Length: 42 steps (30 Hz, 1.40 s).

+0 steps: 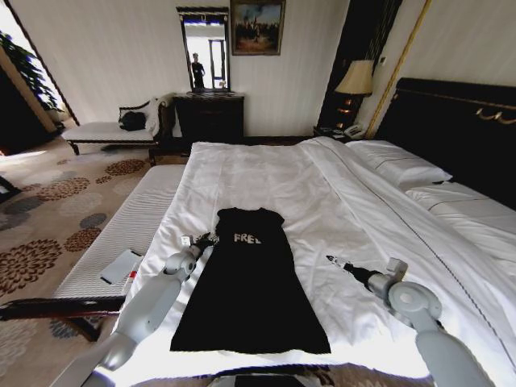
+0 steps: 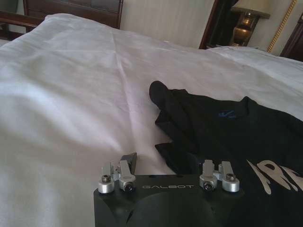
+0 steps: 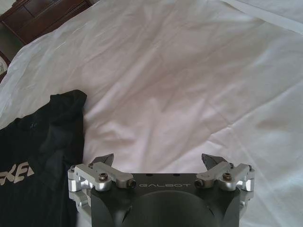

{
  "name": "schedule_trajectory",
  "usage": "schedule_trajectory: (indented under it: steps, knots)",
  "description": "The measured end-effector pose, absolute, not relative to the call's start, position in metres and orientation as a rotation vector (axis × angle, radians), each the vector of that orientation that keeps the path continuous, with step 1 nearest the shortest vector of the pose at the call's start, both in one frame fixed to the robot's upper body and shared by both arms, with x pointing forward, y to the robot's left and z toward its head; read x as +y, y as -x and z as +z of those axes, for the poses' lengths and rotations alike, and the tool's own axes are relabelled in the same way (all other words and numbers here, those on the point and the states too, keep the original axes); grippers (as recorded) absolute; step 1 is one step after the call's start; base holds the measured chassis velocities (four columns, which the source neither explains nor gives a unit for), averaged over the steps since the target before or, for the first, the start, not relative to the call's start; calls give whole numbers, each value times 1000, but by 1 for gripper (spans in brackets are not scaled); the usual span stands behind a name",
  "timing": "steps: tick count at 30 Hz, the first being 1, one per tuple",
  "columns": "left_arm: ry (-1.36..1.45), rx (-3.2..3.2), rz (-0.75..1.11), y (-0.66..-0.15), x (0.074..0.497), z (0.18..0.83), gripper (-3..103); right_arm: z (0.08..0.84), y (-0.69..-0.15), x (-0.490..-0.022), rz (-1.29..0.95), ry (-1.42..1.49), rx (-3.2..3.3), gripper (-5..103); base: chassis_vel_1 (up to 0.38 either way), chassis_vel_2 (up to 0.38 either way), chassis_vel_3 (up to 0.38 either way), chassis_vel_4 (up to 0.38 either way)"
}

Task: Fold the clothes on the bed.

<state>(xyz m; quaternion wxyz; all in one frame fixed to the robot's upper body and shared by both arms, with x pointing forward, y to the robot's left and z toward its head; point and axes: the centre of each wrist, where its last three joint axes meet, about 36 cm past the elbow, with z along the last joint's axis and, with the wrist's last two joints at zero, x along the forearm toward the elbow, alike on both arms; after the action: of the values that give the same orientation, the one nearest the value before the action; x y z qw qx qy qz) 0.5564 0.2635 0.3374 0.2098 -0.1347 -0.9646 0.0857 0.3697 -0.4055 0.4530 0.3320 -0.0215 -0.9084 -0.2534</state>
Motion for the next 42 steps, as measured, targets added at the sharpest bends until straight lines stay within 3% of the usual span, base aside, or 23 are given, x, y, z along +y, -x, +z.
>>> schedule_trajectory:
  steps: [3, 6, 8, 15, 17, 20, 28, 42]
  knots:
    - [370, -2681, 246, -559, 262, 336, 61, 453, -370, -406, -662, 56, -2372, 100, 0, 0, 0, 0]
    - [367, -2676, 256, -562, 259, 334, 45, 453, -370, -406, -660, 55, -2372, 100, 0, 0, 0, 0]
    - [369, -2675, 257, -562, 257, 333, 45, 454, -370, -407, -659, 55, -2372, 100, 0, 0, 0, 0]
    - [368, -2670, 263, -563, 253, 328, 12, 456, -369, -407, -653, 57, -2374, 100, 0, 0, 0, 0]
    - [368, -2669, 265, -564, 252, 328, 12, 457, -369, -407, -652, 57, -2374, 100, 0, 0, 0, 0]
    - [366, -2673, 270, -564, 252, 328, 1, 459, -368, -407, -651, 59, -2376, 100, 0, 0, 0, 0]
    - [349, -2693, 293, -562, 259, 330, 0, 460, -367, -406, -651, 58, -2379, 100, 0, 0, 0, 0]
    - [215, -2785, 367, -532, 320, 350, 0, 454, -370, -393, -640, 19, -2367, 100, 0, 0, 0, 0]
